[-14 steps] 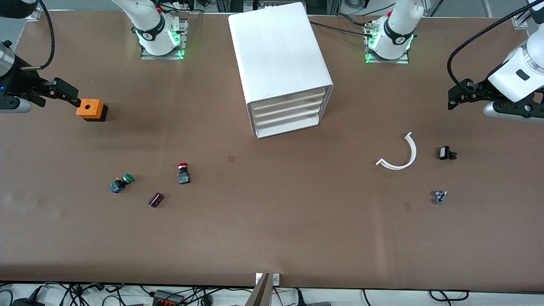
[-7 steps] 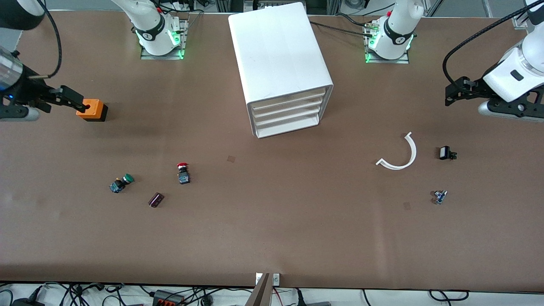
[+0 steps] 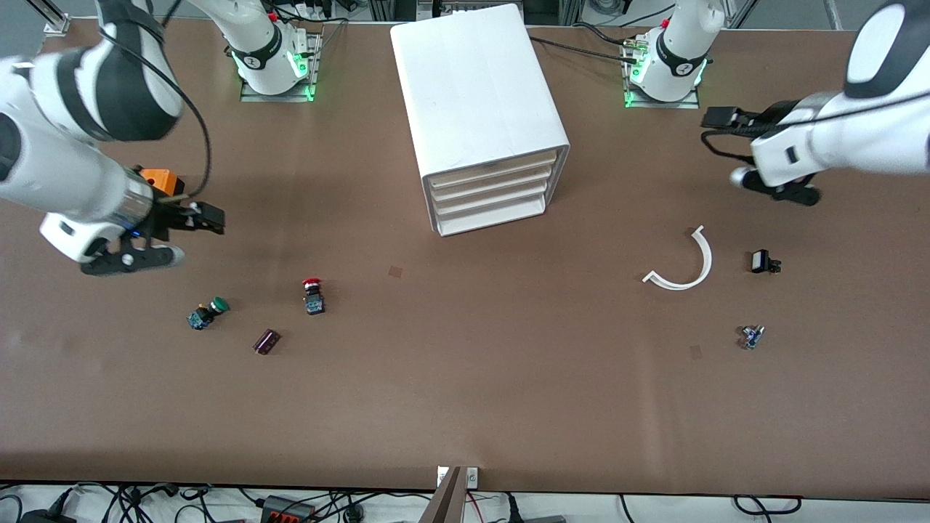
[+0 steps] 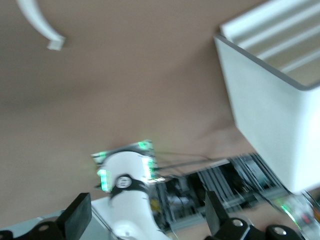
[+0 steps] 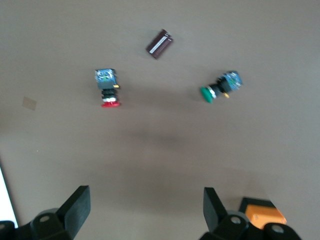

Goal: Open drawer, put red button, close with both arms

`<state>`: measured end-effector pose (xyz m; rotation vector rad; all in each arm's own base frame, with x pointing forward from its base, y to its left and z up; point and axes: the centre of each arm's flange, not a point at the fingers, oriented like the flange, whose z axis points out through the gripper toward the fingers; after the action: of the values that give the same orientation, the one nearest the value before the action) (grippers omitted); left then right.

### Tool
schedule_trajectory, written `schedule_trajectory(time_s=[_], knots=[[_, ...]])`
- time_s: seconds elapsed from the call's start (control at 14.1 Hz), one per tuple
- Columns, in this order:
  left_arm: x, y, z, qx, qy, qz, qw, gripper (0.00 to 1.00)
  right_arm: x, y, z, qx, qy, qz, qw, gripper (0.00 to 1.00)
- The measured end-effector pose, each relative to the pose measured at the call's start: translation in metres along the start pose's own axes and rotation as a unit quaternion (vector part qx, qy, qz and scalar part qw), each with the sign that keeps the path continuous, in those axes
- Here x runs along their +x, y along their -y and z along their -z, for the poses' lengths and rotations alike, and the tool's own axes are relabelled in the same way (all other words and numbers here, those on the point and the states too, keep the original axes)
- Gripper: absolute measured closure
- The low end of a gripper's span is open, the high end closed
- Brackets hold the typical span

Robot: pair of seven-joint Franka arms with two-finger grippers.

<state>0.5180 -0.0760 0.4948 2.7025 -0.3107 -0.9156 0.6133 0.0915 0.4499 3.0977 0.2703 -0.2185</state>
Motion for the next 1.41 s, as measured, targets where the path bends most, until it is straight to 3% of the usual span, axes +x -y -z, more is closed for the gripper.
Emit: schedule_trajectory(time_s=[0.07,0.21,0.49,0.64,0.92,1.06,1.2,1.41], knots=[[0.021,0.000,-0.014,-0.037,0.013,-0.025,0.999,0.00,0.013,0.012,-0.020,-0.002,0.008,0.010,1.000,0.00],[0.069,0.003,-0.039,-0.101,0.002,-0.080,0.992,0.00,0.040,0.036,-0.068,-0.001,0.017,0.025,1.000,0.00],[0.141,-0.002,-0.096,-0.215,-0.075,-0.163,0.960,0.00,0.076,0.057,-0.147,0.002,0.011,0.036,0.999,0.00],[0.162,-0.022,-0.127,-0.228,-0.112,-0.183,0.950,0.00,0.089,0.065,-0.175,0.012,-0.004,0.034,0.999,0.00],[0.180,-0.072,-0.188,-0.265,-0.140,-0.224,0.927,0.00,0.100,0.085,-0.221,0.018,-0.012,0.045,0.999,0.00],[0.187,-0.074,-0.220,-0.299,-0.155,-0.252,0.907,0.04,0.100,0.089,-0.230,0.019,-0.007,0.046,0.999,0.00],[0.193,-0.071,-0.251,-0.324,-0.164,-0.276,0.890,0.20,0.100,0.090,-0.237,0.031,-0.001,0.037,0.999,0.00],[0.194,-0.074,-0.277,-0.345,-0.161,-0.289,0.879,0.26,0.099,0.091,-0.249,0.041,0.008,0.031,0.999,0.00]])
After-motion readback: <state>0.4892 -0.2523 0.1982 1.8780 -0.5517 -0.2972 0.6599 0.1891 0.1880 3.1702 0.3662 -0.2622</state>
